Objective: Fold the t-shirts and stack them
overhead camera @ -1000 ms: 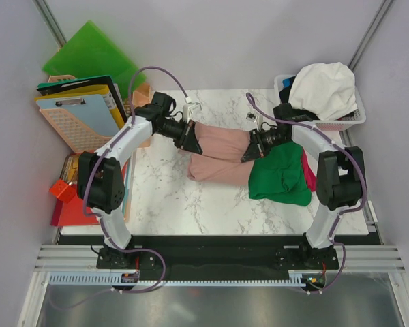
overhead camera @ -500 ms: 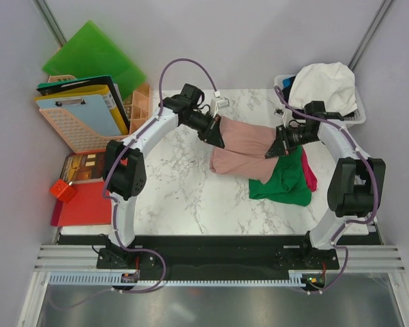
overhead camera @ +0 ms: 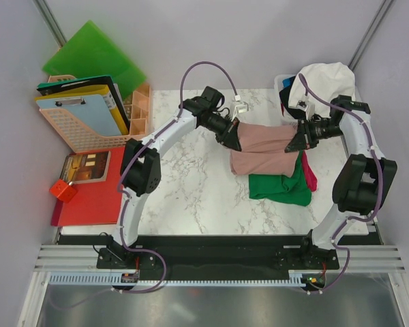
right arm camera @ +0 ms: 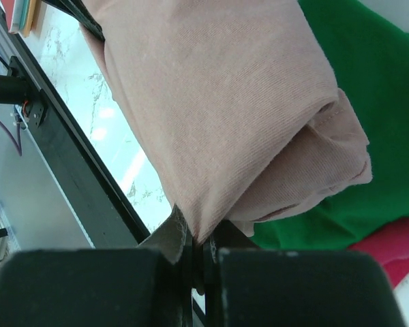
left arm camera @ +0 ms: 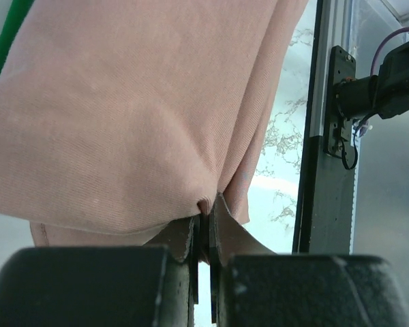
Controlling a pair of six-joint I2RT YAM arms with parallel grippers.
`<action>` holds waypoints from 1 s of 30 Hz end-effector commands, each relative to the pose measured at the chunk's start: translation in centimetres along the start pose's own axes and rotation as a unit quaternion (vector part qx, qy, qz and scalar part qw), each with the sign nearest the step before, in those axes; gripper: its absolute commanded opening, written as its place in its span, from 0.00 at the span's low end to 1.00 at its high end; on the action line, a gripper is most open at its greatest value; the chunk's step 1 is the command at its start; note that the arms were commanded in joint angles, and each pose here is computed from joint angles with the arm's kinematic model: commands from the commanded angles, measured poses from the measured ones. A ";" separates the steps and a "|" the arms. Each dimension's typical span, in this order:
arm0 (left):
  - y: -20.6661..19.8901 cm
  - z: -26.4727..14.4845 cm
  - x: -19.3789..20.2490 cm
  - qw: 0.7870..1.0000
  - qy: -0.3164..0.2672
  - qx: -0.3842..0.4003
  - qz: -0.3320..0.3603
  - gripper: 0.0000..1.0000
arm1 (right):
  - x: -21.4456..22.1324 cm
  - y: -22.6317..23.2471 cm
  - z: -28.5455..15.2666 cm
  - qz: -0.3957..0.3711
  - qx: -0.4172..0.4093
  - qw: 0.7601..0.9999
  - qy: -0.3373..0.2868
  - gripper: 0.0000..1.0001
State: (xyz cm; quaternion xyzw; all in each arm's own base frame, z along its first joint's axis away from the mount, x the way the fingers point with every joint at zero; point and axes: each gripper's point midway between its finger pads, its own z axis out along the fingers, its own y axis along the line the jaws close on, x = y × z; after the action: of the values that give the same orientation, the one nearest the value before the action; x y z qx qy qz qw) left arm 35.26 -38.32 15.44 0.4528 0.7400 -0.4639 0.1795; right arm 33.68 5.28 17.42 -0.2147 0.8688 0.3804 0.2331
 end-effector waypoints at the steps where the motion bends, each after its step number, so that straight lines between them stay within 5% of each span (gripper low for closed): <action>1: 0.8 0.1 2.0 0.998 0.040 -0.017 -0.048 0.02 | 0.2 -2.3 -3.4 -0.023 0.040 0.999 -0.004 0.00; 18: -1.2 6.7 1.9 0.997 0.077 0.019 -0.022 0.02 | 2.3 -4.7 -8.2 -0.005 0.076 0.997 -0.004 0.00; 30: -1.5 9.0 4.4 0.993 0.109 0.030 -0.031 0.02 | 7.1 -5.4 -6.3 0.031 0.041 0.998 0.030 0.00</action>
State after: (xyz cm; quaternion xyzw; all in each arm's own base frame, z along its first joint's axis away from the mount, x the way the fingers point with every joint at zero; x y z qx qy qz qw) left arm 31.37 -46.27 12.83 0.5119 0.7034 -0.4713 0.1451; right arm 30.59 -2.41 14.67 -0.1817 0.8919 0.3577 0.2085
